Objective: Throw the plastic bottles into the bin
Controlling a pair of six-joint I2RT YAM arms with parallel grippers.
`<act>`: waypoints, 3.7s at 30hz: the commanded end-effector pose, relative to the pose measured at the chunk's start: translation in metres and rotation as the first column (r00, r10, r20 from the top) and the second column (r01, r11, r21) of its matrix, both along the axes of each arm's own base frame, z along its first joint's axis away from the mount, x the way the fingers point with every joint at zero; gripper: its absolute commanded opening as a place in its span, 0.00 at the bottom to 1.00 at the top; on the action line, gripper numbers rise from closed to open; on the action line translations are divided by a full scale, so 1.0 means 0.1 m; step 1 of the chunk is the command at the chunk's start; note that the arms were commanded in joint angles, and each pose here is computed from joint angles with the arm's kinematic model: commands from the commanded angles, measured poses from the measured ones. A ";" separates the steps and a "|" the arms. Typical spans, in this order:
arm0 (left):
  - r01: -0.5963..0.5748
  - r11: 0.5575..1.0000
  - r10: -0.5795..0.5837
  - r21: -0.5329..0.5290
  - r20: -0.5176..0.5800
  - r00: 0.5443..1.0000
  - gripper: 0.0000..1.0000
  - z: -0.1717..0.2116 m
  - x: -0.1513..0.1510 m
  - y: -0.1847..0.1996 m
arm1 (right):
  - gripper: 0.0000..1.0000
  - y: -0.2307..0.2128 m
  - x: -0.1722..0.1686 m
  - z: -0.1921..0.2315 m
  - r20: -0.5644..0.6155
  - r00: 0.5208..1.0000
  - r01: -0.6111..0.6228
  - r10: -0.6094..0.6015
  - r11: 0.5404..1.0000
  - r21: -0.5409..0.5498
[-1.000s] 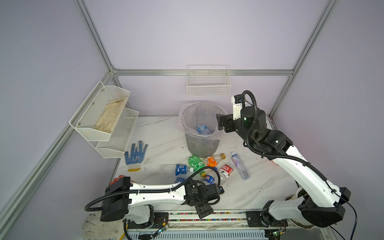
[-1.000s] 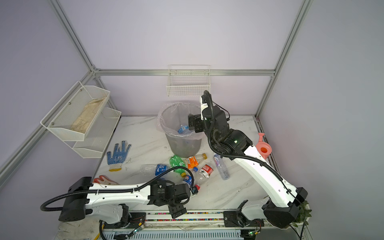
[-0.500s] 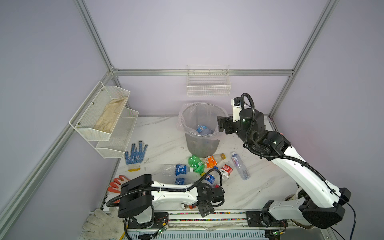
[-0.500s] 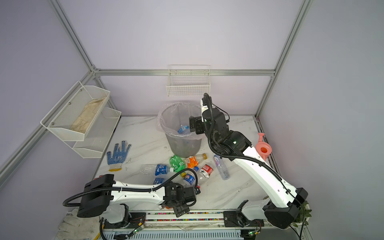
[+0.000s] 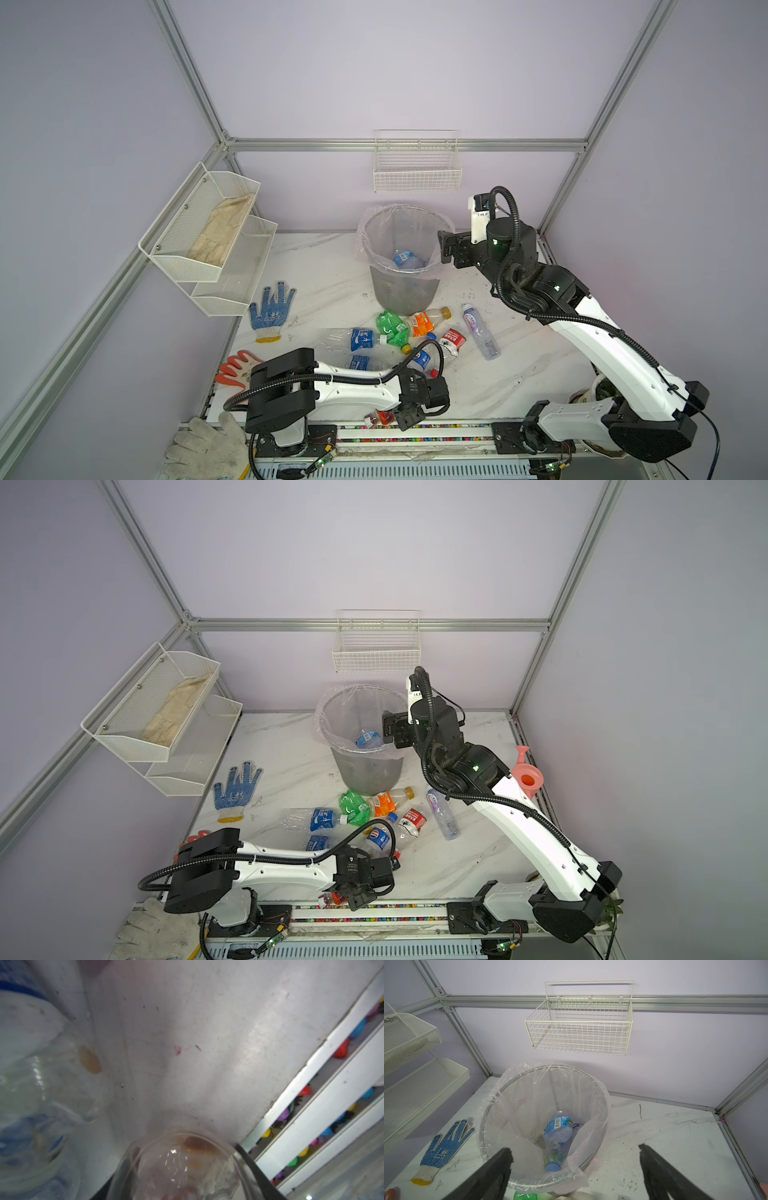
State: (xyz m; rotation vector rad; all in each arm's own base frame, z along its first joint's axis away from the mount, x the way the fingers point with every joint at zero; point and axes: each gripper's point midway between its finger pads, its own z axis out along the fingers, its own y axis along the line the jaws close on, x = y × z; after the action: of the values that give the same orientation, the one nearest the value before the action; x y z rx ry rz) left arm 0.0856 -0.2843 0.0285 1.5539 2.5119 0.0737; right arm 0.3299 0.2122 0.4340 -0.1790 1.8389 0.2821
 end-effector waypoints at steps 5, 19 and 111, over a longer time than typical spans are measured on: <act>0.051 0.998 -0.047 -0.032 0.118 0.992 0.19 0.48 0.20 -0.13 | 0.97 -0.06 -0.02 0.08 0.022 1.000 0.011 -0.012 0.999 0.035; 0.135 0.902 0.068 -0.409 0.444 0.893 0.10 2.41 0.84 -0.60 | 0.97 -0.42 -0.06 0.29 0.068 0.986 0.149 -0.154 0.986 0.071; 0.289 0.167 0.688 -0.943 0.321 0.651 1.00 5.58 2.47 0.70 | 0.98 -0.72 0.01 -0.32 -0.080 0.990 0.126 -0.114 0.977 0.172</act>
State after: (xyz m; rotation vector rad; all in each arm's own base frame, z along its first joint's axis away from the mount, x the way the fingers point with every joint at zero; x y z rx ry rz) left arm 0.3368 -0.2178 0.5861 0.3402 1.3788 -0.6498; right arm 0.3319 0.1431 0.3896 0.0346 1.9052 0.3473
